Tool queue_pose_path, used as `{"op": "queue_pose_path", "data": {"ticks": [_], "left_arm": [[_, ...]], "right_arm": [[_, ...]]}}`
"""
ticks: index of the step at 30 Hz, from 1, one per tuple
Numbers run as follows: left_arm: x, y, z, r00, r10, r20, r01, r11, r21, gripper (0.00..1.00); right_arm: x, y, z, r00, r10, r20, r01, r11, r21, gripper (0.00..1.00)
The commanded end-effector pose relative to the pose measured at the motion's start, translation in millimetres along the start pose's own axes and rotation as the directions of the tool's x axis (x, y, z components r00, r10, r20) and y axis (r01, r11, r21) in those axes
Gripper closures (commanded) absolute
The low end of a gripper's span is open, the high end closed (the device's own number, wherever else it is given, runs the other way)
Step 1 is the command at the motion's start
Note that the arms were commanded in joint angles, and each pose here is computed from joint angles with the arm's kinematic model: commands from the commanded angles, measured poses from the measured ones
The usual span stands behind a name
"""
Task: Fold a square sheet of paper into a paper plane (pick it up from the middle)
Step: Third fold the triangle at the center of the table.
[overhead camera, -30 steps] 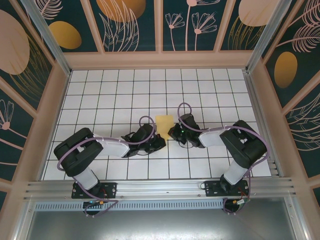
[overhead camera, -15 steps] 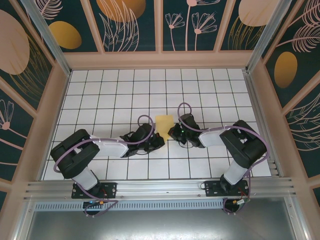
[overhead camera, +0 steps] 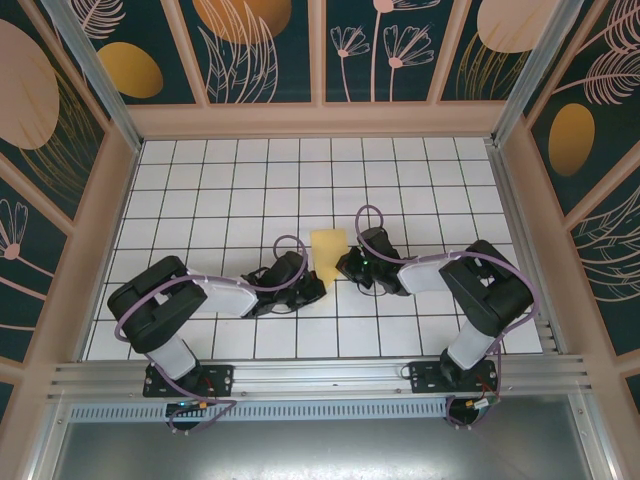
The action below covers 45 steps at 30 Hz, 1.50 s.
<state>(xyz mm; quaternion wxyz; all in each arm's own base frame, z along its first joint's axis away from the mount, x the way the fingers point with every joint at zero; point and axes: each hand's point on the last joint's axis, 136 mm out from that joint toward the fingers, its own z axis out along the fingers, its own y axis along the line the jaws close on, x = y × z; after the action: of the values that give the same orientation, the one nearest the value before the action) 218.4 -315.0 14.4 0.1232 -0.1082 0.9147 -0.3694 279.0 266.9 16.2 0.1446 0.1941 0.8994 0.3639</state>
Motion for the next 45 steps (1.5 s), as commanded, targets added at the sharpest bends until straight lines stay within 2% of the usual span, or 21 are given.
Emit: {"op": "queue_pose_path", "data": {"ticks": [1,7,10,14,16,22,29,39,45], "left_arm": [[10.1,31.1,-1.0,0.999,-0.036,-0.011,0.035,0.996,-0.081,0.95],[17.4,49.9,-6.3,0.998,-0.055,-0.016,0.053,0.992,-0.118,0.99],[16.8,50.0,-8.2,0.999,-0.049,-0.013,0.047,0.991,-0.122,1.0],[16.6,49.5,-6.3,0.999,-0.041,-0.018,0.039,0.991,-0.126,1.0],[17.3,49.6,-5.4,0.999,-0.04,-0.022,0.037,0.991,-0.127,1.0],[15.7,47.1,-5.6,0.999,-0.04,-0.018,0.038,0.992,-0.124,1.0],[13.9,42.4,-6.5,0.999,-0.032,-0.016,0.03,0.993,-0.116,1.0],[-6.8,-6.9,-13.3,0.998,0.041,0.043,-0.041,0.999,0.0,1.0],[-14.7,3.6,-5.2,0.996,0.059,0.066,-0.053,0.995,-0.087,1.0]], "right_arm": [[9.5,-47.3,4.9,0.999,0.03,-0.024,-0.026,0.988,0.155,1.0],[4.8,-34.9,2.9,0.999,-0.013,-0.035,0.017,0.994,0.11,1.0],[1.4,0.1,-1.4,0.986,-0.152,-0.066,0.151,0.988,-0.013,1.0],[-0.7,47.2,-19.6,0.923,-0.38,-0.049,0.369,0.916,-0.156,0.99],[4.4,56.5,-25.9,0.902,-0.428,-0.051,0.411,0.89,-0.196,0.98],[34.6,47.7,-20.0,0.895,-0.426,-0.134,0.391,0.893,-0.223,0.98],[46.6,34.4,-4.9,0.88,-0.424,-0.215,0.389,0.902,-0.188,0.99],[47.1,14.2,8.6,0.885,-0.383,-0.264,0.366,0.924,-0.114,0.99],[47.1,13.1,8.9,0.887,-0.379,-0.265,0.361,0.925,-0.114,0.99]]}}
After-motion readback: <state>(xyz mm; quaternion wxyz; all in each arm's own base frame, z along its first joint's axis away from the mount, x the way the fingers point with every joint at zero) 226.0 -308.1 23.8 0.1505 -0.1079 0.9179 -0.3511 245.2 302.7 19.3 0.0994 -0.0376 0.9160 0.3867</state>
